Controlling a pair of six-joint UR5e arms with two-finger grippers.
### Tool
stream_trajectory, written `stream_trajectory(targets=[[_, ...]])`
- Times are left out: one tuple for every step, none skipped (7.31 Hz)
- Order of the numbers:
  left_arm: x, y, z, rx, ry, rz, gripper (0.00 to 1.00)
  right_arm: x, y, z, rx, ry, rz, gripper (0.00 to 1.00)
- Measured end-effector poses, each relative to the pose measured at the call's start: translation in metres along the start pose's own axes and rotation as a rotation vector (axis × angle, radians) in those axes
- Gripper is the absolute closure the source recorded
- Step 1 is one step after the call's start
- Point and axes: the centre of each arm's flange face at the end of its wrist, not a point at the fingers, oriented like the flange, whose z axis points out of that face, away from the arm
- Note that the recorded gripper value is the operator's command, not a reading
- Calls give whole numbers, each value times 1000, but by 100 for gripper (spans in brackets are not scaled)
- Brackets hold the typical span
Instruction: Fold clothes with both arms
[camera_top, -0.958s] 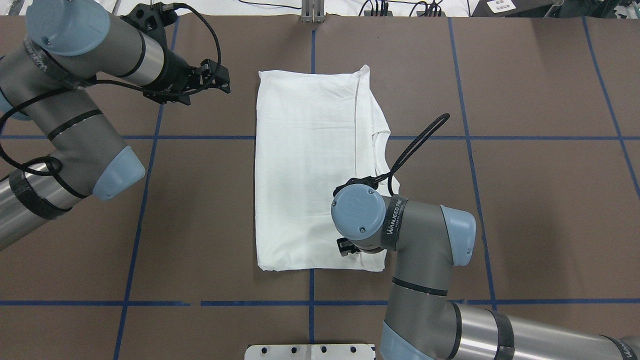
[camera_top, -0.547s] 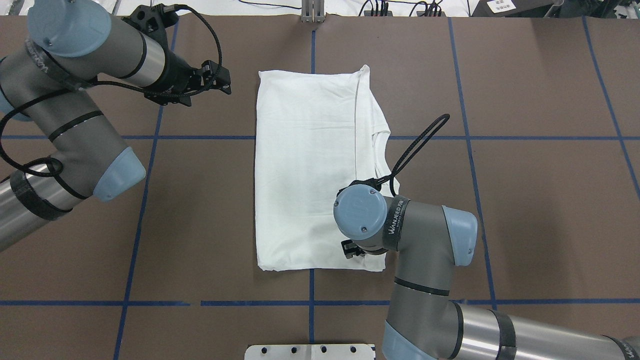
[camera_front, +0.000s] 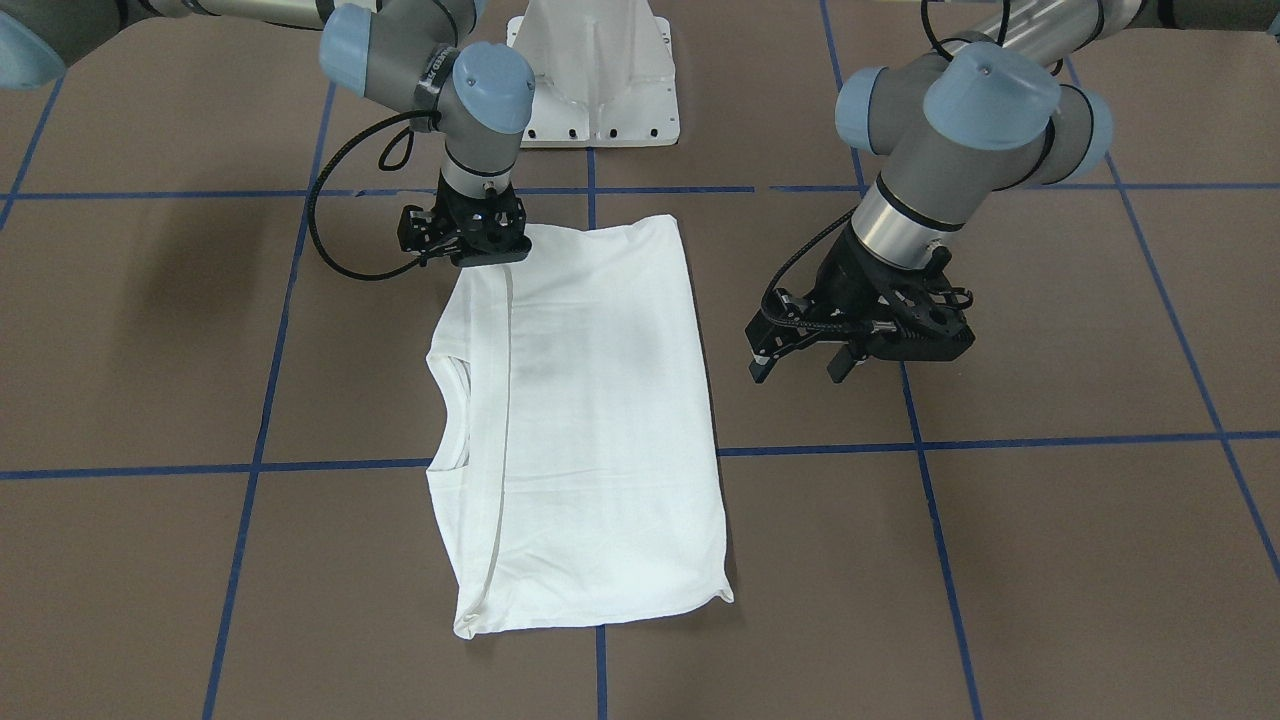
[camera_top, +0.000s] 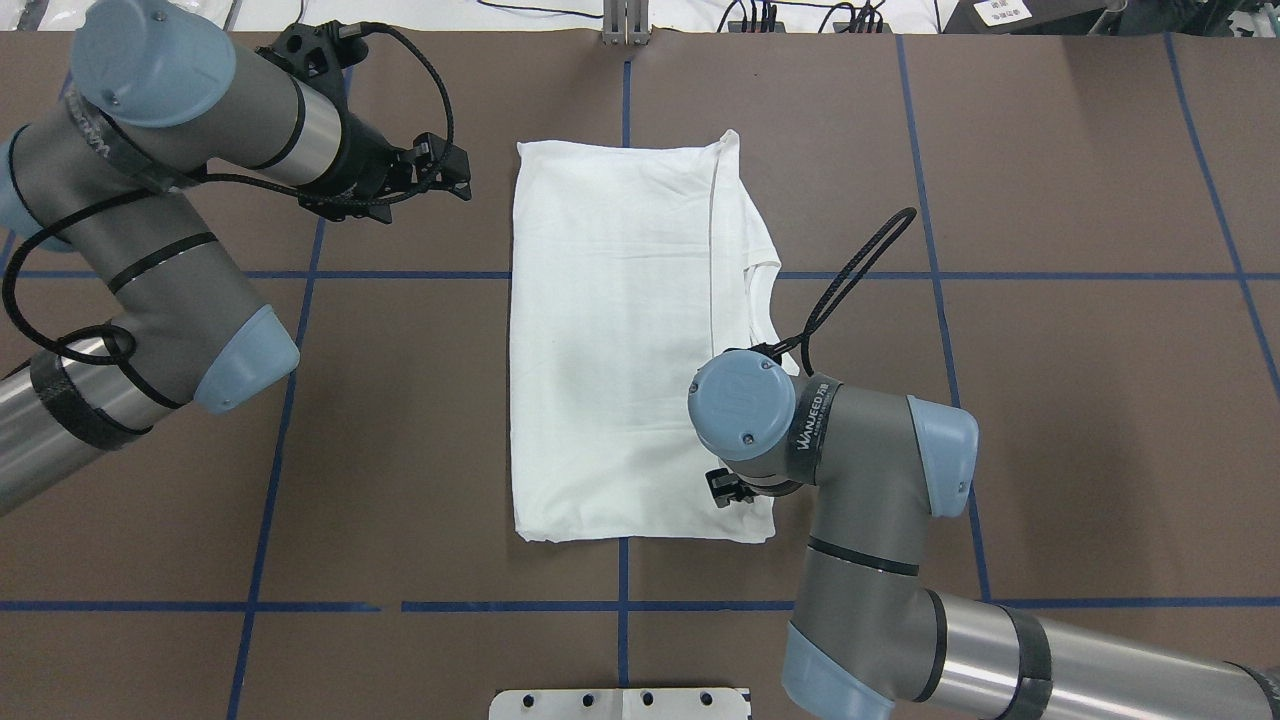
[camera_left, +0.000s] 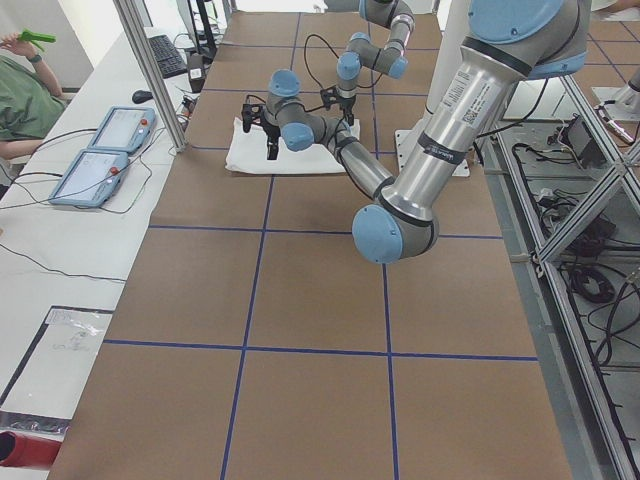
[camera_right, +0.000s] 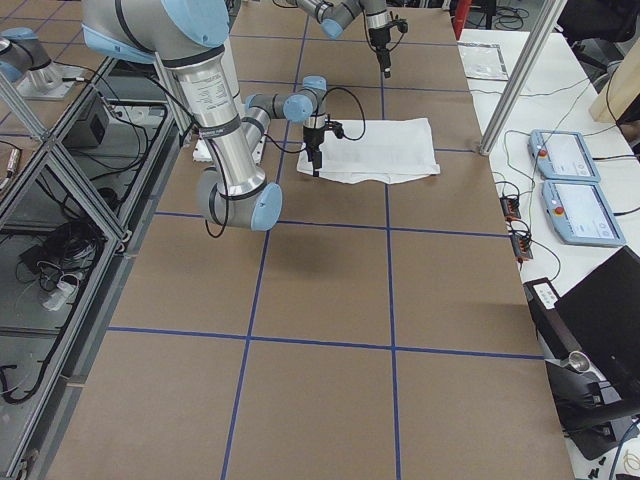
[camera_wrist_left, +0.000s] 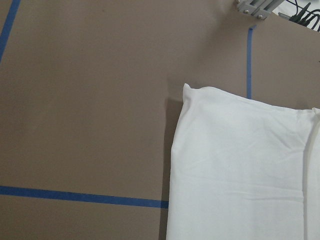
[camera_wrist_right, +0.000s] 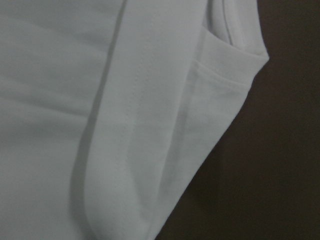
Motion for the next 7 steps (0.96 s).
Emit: stream_trajectory(targets=[[2,2,1,-3,3,-3,0,15,4,3,-1,6,-13,0],[5,5,3,-7,7,-9,0,35,12,9,-3,15,-22,0],[9,8,3,-10,11,-14,0,54,20,14,-4,23,-24,0],[10,9,4,-11,13,-19,0,66,25,12,1,21,-22,0],[11,9,3,-12,14,-21,0,70,23,3,16,8,-15,0],[12,10,3,-12,15,-21,0,70,16,-9,42,-15,-5,0],[12,14,6,-19,13,-21,0,68,7,-26,83,-57,4,0]])
